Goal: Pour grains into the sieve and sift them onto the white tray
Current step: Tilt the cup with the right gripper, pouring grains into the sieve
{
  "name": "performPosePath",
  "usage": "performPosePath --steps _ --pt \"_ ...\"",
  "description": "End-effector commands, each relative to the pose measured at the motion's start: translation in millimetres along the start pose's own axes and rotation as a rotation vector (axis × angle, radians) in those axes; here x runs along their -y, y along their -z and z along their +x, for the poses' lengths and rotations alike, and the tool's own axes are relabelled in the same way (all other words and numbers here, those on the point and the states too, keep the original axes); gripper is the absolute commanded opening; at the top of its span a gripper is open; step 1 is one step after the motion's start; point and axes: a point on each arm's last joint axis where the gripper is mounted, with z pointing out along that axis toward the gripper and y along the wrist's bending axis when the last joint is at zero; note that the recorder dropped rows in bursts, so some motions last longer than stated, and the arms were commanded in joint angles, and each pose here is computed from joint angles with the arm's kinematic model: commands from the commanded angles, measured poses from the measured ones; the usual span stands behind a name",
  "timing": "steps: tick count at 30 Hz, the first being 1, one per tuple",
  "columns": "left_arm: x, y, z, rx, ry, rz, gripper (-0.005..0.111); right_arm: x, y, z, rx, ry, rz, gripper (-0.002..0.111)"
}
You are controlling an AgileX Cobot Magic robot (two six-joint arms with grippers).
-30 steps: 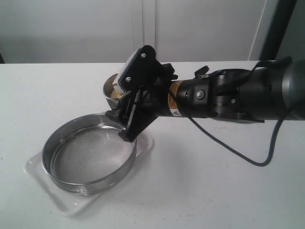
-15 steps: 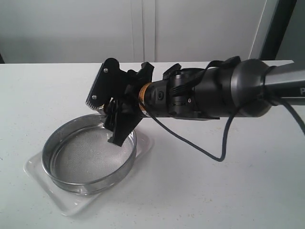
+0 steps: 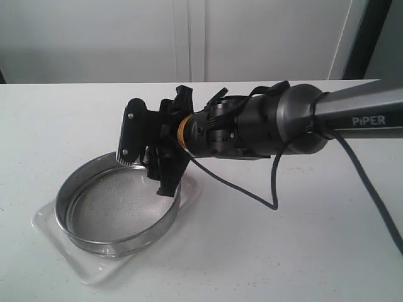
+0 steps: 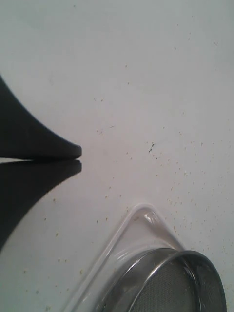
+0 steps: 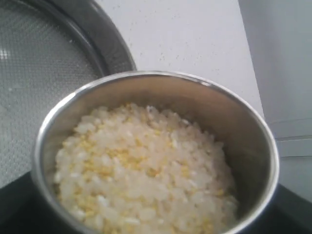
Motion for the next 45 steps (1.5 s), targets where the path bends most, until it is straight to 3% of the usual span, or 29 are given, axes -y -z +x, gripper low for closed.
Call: performPosePath --steps 1,31,45 --pt "0.8 -1.2 4.5 -0.023 0.004 0.011 0.000 -1.1 -4.1 -0.4 0.005 0.090 -0.005 0.000" --pt "0.8 -1.2 4.5 -0.023 0.004 0.011 0.000 -3.7 -6.6 -2.4 0.042 0.486 -0.007 0.000" --pt "0.8 -1.2 4.5 -0.023 0.004 0.011 0.000 -7.7 -10.9 -2.6 0.070 0.518 -0.017 0.000"
